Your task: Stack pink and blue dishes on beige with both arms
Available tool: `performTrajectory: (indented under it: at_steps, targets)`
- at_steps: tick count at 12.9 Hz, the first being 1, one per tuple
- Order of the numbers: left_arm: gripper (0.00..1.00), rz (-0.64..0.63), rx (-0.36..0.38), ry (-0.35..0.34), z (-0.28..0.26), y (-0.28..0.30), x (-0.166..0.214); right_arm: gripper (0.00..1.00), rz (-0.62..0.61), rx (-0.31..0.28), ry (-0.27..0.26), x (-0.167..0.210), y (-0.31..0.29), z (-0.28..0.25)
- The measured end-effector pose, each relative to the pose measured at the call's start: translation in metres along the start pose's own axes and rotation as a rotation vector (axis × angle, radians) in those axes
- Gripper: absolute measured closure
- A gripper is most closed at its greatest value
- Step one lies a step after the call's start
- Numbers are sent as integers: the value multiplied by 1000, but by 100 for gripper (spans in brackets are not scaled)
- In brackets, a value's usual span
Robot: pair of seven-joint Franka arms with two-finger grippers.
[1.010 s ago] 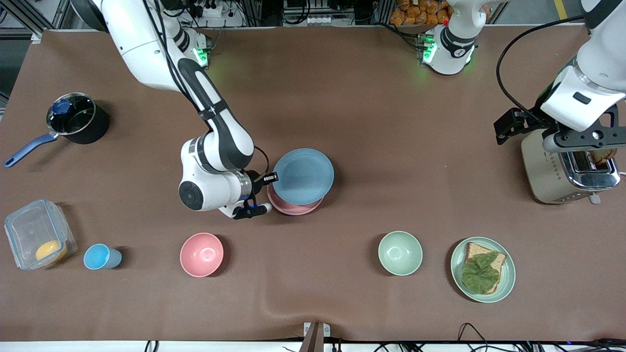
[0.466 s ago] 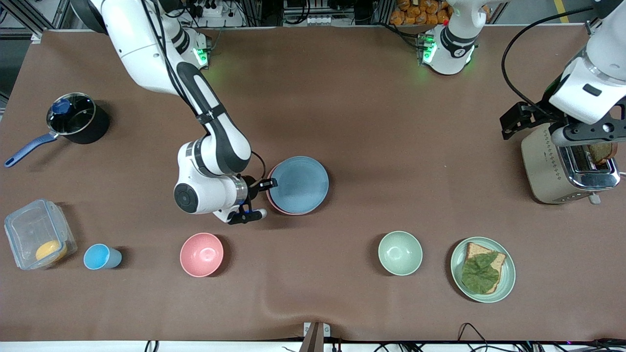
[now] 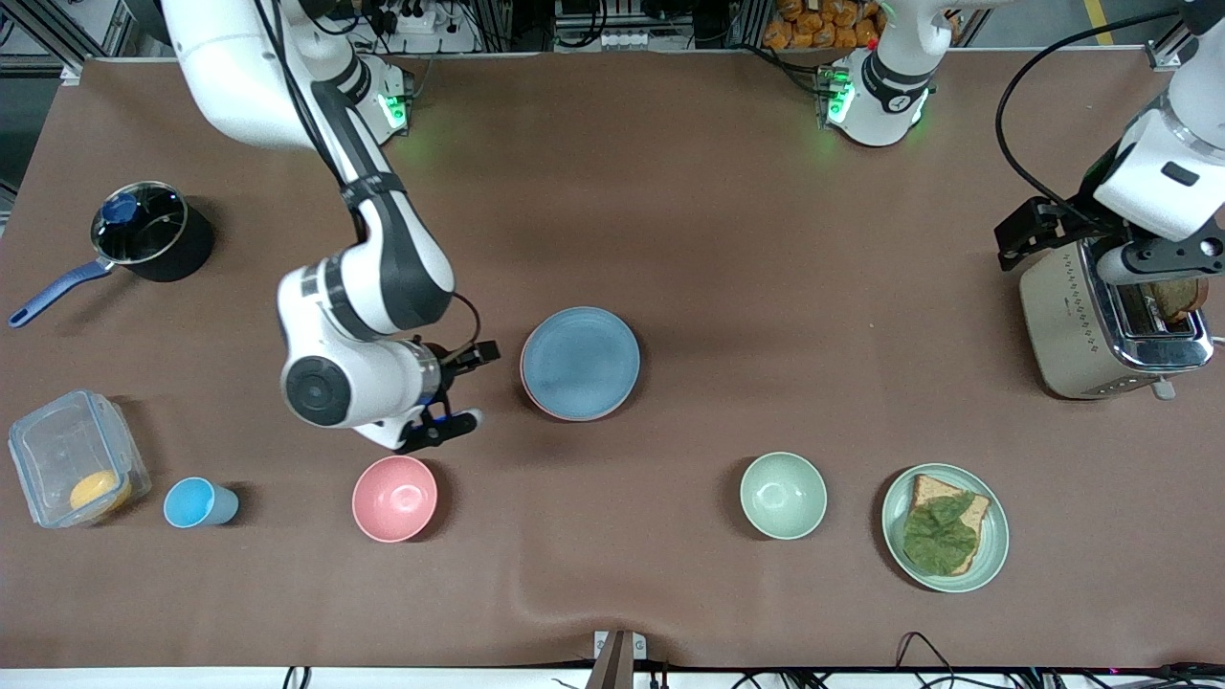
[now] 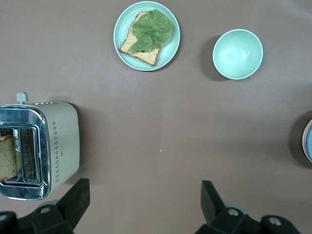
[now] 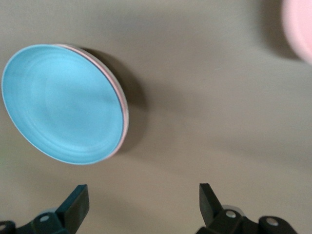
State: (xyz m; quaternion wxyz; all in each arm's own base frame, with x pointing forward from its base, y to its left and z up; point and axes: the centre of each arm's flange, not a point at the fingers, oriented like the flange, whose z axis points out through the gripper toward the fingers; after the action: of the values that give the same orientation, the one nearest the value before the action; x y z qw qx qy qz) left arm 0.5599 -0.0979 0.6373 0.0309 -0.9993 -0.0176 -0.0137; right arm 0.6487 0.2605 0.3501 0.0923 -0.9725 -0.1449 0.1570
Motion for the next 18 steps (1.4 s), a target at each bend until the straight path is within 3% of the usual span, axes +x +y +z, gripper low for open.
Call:
performTrajectory:
  at_steps: [3,5,9,11,14,18]
  targets:
    - [0,4,1,-6,2,3,-1,0,53,-55,96,-39,39,-97]
    - [0,3,1,-6,2,2,-1,0,116,-88,101,-91,82,-160]
    - [0,-11,1,-7,3,-5,0,0,272,-132,182,-193,177,-235]
    - [0,-11,1,-7,3,-5,0,0,303,-169,212,-217,199,-245]
    - [0,-13,1,-7,2,-6,0,0,281,-241,297,-221,197,-224]
    - [0,-14,1,-6,2,-7,0,0,268,-247,291,-234,212,-207]
